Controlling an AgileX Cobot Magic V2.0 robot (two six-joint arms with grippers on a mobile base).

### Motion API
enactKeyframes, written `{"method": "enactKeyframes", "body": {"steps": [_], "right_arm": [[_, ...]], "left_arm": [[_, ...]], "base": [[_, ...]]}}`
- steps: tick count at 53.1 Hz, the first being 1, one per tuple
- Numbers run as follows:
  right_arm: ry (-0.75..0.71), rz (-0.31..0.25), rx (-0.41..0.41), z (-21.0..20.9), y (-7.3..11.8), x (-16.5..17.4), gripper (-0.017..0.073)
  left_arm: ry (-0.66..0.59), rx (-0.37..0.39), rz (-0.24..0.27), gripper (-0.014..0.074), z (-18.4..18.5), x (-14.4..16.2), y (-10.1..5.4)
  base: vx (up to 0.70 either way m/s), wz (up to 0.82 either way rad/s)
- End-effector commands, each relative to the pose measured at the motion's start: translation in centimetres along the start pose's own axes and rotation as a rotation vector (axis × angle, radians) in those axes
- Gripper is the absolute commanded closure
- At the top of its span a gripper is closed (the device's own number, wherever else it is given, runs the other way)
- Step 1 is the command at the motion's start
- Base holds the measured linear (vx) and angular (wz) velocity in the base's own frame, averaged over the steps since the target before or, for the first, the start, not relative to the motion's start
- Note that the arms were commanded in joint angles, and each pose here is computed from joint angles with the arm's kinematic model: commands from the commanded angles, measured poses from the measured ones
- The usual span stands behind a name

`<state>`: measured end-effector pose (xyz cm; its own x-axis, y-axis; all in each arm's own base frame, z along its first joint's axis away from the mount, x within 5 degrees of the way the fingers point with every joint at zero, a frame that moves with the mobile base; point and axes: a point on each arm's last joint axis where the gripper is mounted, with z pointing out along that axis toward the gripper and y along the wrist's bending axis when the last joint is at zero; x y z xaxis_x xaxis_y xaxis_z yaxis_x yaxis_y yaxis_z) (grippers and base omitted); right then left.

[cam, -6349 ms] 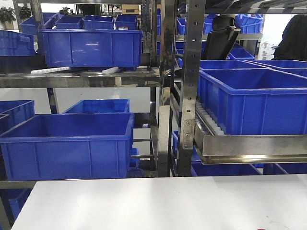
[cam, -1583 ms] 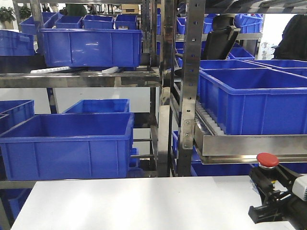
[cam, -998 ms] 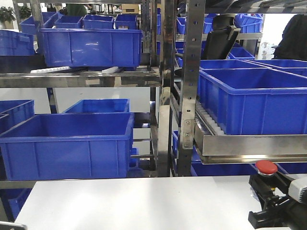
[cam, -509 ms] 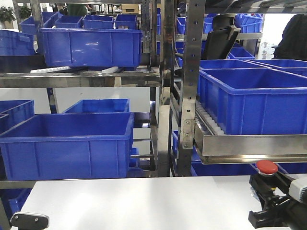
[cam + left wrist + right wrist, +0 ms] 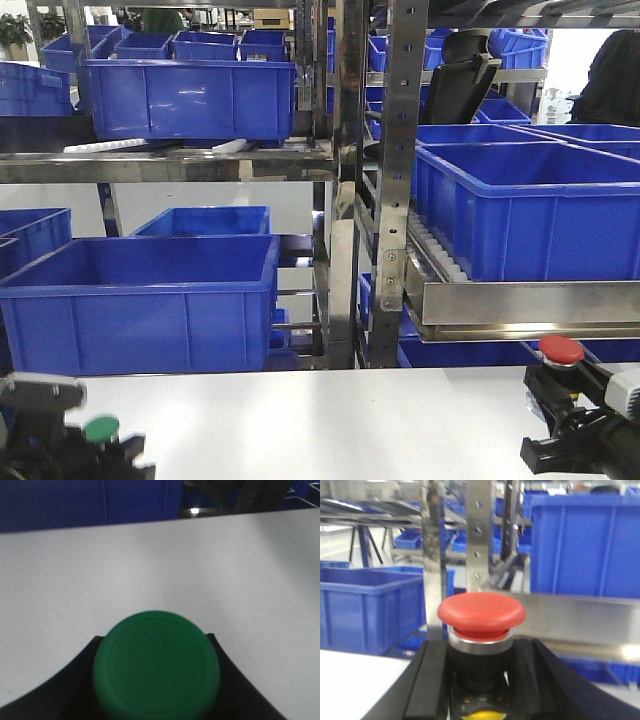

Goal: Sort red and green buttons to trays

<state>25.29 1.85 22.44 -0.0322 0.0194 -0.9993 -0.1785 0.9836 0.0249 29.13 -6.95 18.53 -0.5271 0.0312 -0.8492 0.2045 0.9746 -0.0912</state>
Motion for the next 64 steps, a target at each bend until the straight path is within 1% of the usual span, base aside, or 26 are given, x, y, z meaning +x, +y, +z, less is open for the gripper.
{"method": "enactKeyframes", "body": {"steps": [1, 3, 5, 9, 12, 13, 14, 17, 21, 24, 28, 32, 33, 35, 38, 41, 45, 51, 64], "right_arm": [[-0.046, 0.061, 0.029, 0.0, -0.3, -1.8, 0.0569], [-0.007, 0.078, 0.032, -0.1, -0.3, -1.8, 0.0569], [0.023, 0.079, 0.027, -0.2, -0.2, -1.9, 0.0569], [0.058, 0.041, 0.002, -0.6, 0.1, -2.8, 0.0569], [0.068, 0.015, -0.015, -1.1, 0.4, -3.8, 0.0569], [0.075, 0.018, -0.013, -1.4, 0.4, -4.2, 0.0569], [0.077, 0.008, -0.017, -1.5, 0.5, -4.6, 0.0569], [0.088, 0.020, -0.005, -2.6, 0.6, -5.9, 0.0569], [0.108, 0.031, 0.031, -4.2, 0.5, -7.2, 0.0569], [0.116, 0.022, 0.060, -5.6, 0.5, -7.8, 0.0569], [0.091, -0.005, 0.089, -7.6, 0.6, -8.8, 0.0569], [0.030, -0.010, 0.090, -9.7, 1.1, -9.7, 0.0569], [0.013, -0.002, 0.085, -10.3, 1.3, -9.9, 0.0569], [-0.012, 0.010, 0.077, -11.0, 1.5, -10.1, 0.0569], [-0.054, 0.020, 0.054, -12.3, 2.0, -10.4, 0.0569], [-0.083, 0.018, 0.039, -13.3, 2.3, -10.5, 0.0569], [-0.103, 0.001, 0.030, -14.1, 2.5, -10.4, 0.0569], [-0.124, -0.038, 0.035, -14.7, 2.5, -10.7, 0.0569], [-0.130, -0.037, 0.034, -14.8, 2.5, -10.7, 0.0569]], "left_arm": [[-0.134, 0.006, 0.048, 0.0599, -3.6, -5.6, -0.7], [-0.141, -0.004, 0.048, 0.0599, -4.8, -6.8, -0.7], [-0.149, -0.013, 0.045, 0.0599, -6.0, -7.8, -0.7], [-0.166, -0.028, 0.045, 0.0599, -8.5, -9.4, -0.8], [-0.186, -0.033, 0.043, 0.0599, -10.2, -9.8, -0.8], [-0.182, -0.034, 0.039, 0.0599, -10.6, -9.8, -0.8], [-0.190, -0.035, 0.037, 0.0599, -11.2, -9.8, -0.8], [-0.183, -0.040, 0.027, 0.0599, -12.6, -9.5, -0.8], [-0.194, -0.043, 0.026, 0.0599, -14.3, -8.8, -0.8], [-0.225, -0.040, 0.024, 0.0599, -15.7, -8.2, -0.7], [-0.272, -0.029, 0.005, 0.0599, -17.6, -7.3, -0.8], [-0.299, -0.021, -0.012, 0.0599, -19.0, -6.1, -0.7], [-0.305, -0.018, -0.017, 0.0599, -19.3, -5.7, -0.7], [-0.316, -0.017, -0.017, 0.0599, -19.9, -4.9, -0.7], [-0.322, -0.012, -0.032, 0.0599, -20.4, -3.9, -0.6], [-0.341, -0.005, -0.044, 0.0599, -21.0, -3.1, -0.6], [-0.359, -0.004, -0.038, 0.0599, -21.5, -2.3, -0.5], [-0.355, -0.005, -0.039, 0.0599, -21.7, -1.7, -0.5], [-0.352, -0.005, -0.039, 0.0599, -21.7, -1.6, -0.5]], "base": [[0.00, 0.00], [0.00, 0.00], [0.00, 0.00], [0.00, 0.00], [0.00, 0.00], [0.00, 0.00], [0.00, 0.00], [0.00, 0.00], [0.00, 0.00], [0.00, 0.00], [0.00, 0.00], [0.00, 0.00], [0.00, 0.00], [0.00, 0.00], [0.00, 0.00], [0.00, 0.00], [0.00, 0.00], [0.00, 0.00], [0.00, 0.00]]}}
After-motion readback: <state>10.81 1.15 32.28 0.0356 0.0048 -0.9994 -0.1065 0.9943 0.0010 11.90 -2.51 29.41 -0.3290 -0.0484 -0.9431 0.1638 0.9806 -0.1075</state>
